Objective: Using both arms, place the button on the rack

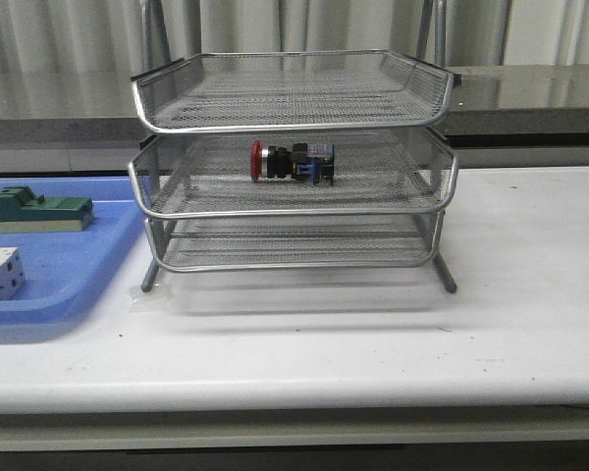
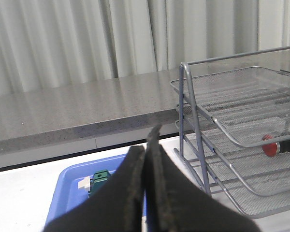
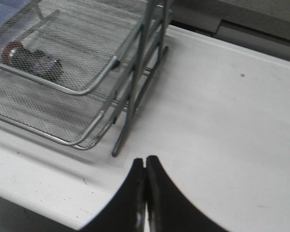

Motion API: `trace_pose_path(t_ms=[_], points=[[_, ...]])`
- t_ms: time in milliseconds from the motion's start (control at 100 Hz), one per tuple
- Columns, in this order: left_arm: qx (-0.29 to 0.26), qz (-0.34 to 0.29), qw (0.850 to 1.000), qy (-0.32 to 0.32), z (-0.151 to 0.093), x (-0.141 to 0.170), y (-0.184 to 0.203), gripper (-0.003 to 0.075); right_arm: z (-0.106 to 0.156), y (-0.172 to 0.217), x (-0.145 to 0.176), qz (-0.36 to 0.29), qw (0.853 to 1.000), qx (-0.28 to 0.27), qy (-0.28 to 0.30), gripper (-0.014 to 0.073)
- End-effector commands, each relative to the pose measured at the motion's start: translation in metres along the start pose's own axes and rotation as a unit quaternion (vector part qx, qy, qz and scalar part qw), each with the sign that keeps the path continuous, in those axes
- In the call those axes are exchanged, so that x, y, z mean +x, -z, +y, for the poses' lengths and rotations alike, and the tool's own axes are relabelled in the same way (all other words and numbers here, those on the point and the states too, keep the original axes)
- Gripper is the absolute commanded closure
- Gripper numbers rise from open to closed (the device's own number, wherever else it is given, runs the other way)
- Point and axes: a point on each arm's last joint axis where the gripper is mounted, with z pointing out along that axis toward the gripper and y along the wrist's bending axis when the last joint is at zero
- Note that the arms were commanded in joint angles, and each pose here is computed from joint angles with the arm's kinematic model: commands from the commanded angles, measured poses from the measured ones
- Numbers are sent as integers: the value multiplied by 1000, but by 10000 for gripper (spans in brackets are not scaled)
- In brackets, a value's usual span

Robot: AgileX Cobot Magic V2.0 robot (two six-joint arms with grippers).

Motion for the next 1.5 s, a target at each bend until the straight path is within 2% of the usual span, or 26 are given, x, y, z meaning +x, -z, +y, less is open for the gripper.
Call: trace_pose_path(t_ms=[0,130,350,510,1290,1490], points=[[-21,-43,999,11,4,-15,0,741,-5,21,1,-45,998,33,-8,653],[-21,-43,999,11,4,-15,0,741,-1,38,23,-60,997,52,-14,653],[-21,-43,999,11,4,-15,0,741,14,58,63,-76,996,53,-14,653],[-21,-43,999,11,4,-15,0,741,21,70,79,-101,993,57,-8,653],[-21,-43,999,11,4,-15,0,741,24,77,81,-114,992,55,-8,653],[-21,-43,999,11,4,-15,0,741,22,78,80,-125,990,71,1,653]])
